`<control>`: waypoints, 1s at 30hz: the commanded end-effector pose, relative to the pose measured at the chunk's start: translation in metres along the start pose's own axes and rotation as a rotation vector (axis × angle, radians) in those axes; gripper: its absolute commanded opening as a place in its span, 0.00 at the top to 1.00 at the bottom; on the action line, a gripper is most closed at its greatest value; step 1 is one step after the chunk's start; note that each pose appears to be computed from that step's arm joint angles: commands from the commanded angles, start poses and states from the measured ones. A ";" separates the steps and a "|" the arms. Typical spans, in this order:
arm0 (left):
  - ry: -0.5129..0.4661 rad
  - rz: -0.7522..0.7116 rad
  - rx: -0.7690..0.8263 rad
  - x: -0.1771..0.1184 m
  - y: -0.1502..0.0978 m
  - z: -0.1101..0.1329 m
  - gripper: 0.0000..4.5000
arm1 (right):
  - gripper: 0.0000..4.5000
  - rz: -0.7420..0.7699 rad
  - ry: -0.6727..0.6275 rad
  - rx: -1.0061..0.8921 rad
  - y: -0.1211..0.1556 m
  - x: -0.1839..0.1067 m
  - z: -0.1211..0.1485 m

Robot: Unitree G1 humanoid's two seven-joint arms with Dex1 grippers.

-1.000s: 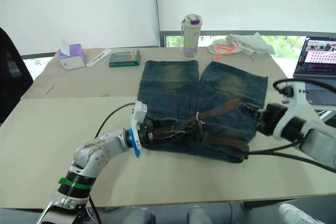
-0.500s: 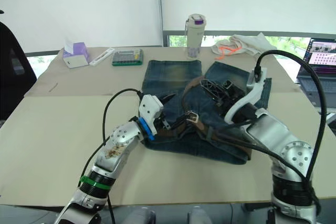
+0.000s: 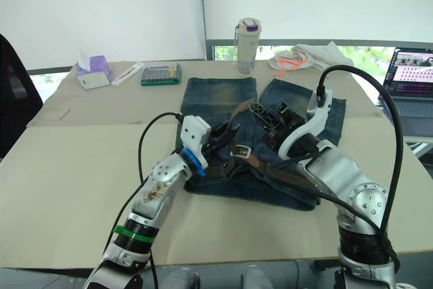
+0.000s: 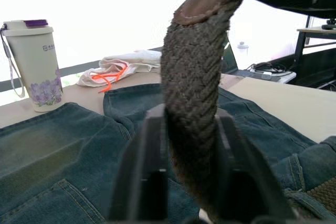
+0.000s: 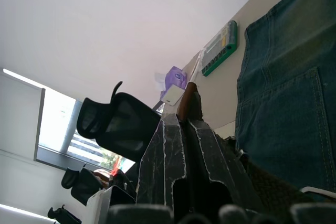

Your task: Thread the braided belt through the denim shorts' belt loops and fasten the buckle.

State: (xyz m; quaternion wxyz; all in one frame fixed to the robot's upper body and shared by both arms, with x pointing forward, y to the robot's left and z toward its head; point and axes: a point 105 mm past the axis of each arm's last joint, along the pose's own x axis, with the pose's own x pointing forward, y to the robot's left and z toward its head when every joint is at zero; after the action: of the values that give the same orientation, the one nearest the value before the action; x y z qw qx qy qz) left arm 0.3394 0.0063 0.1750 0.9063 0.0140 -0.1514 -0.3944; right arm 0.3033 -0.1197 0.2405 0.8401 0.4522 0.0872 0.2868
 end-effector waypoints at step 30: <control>-0.219 0.229 -1.070 -0.039 0.059 -0.004 1.00 | 0.31 0.081 0.449 -0.945 -0.118 -0.025 -0.102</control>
State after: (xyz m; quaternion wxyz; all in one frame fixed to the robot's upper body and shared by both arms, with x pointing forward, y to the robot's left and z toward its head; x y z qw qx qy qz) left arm 0.3589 0.0721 0.1550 0.8143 -0.4945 -0.0011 -0.3040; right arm 0.2918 -0.1097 0.0962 0.9070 -0.0227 0.0879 0.4112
